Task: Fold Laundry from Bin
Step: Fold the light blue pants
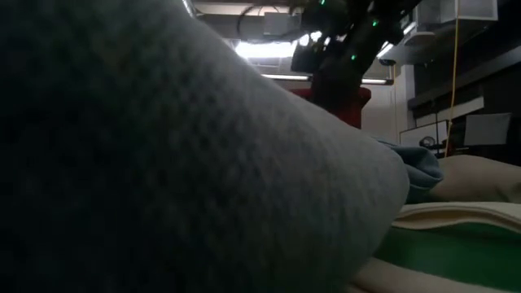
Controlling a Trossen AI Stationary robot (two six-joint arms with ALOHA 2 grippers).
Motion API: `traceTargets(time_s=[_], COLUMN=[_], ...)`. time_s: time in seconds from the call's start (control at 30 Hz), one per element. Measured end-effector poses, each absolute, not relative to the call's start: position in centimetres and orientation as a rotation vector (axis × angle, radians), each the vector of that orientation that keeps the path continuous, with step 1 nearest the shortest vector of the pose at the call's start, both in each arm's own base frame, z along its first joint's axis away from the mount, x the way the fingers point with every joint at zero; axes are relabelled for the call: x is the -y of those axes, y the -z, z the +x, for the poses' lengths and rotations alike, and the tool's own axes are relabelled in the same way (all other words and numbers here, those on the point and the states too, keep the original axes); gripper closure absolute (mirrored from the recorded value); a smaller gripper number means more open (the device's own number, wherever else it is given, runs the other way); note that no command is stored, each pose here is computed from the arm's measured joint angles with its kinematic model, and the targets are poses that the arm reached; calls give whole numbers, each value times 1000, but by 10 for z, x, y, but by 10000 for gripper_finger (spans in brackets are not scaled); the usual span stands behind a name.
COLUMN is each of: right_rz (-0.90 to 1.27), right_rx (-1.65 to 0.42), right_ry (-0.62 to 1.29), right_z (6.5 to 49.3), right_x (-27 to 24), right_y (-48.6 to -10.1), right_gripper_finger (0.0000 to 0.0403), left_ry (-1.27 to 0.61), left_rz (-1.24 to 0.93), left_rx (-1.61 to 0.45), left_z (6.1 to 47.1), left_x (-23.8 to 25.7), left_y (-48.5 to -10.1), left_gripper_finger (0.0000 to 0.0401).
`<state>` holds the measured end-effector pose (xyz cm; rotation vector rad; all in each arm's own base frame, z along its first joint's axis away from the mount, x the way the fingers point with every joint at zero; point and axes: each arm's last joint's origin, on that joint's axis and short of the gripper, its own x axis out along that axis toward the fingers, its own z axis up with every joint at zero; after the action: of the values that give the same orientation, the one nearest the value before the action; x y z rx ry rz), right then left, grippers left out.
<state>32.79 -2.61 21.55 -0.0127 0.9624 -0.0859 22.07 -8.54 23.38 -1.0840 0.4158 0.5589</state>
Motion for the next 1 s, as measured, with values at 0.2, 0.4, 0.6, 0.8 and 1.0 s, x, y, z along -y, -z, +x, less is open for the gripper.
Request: traceTargets(time_s=[0.2,0.4,0.6,0.8,1.0], right_rz=[-36,-119,-161,-164,-178], right_rx=[-1014,-1078,-1144,-1156,-1058], right_ry=[42,37,4,17,37], right_z=[330,334,338,341,349], right_x=[42,47,51,55,57], right_y=[-202,-185,-165,-155,-160], right_gripper_finger=[231,231,231,231,231], left_ry=[-507,-462,-451,-447,-444], left_rz=[-988,-962,-955,-955,-953], left_rx=[-360,-400,-418,-423,-428], left_z=[233,238,240,240,239], left_x=[70,59,54,54,55], left_y=[-242,-242,-242,-242,-242], left_gripper_finger=[399,400,401,401,401])
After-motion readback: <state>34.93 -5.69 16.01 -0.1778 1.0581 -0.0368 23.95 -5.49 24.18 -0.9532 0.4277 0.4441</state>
